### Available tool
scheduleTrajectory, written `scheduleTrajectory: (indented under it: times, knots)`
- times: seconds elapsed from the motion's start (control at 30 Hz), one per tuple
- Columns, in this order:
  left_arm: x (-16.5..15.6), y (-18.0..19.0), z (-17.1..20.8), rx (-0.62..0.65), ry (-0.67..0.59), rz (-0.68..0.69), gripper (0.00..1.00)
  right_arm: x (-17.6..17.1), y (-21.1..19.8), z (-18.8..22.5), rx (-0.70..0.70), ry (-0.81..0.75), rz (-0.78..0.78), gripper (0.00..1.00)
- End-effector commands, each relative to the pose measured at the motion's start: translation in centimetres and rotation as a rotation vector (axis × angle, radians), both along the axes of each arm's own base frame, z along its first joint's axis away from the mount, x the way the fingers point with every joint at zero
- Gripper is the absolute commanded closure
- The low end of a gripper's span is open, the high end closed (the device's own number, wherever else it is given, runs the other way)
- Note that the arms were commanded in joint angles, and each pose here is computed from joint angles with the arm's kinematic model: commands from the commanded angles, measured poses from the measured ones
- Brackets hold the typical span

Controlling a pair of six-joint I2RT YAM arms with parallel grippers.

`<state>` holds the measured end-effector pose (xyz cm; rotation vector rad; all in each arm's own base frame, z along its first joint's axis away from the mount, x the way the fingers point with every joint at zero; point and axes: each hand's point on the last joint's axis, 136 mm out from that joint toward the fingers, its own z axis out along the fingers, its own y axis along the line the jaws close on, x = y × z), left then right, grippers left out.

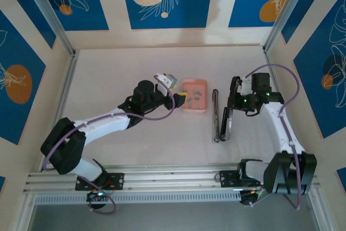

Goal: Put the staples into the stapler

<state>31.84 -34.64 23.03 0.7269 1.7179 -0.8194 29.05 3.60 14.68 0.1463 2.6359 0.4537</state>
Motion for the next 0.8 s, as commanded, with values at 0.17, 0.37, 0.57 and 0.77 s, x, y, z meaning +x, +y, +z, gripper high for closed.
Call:
scheduleTrajectory:
  times: [0.17, 0.37, 0.57, 0.77]
  knots:
    - [0.6, -0.2, -1.3, 0.035, 0.041, 0.049, 0.29, 2.9, -2.4, -2.5, -0.117, 0.073, -0.064, 1.00]
    - [1.0, -0.6, -2.1, 0.049, 0.059, 0.047, 0.29, 3.5, -2.6, -5.0, -0.181, 0.190, -0.022, 1.00]
    - [1.1, -1.2, -3.0, 0.047, 0.105, 0.035, 0.31, 3.5, -2.5, -6.4, -0.202, 0.274, 0.003, 1.00]
    - [1.5, -1.5, -4.6, 0.065, 0.162, 0.051, 0.31, 3.0, -1.5, -8.1, -0.176, 0.339, 0.039, 1.00]
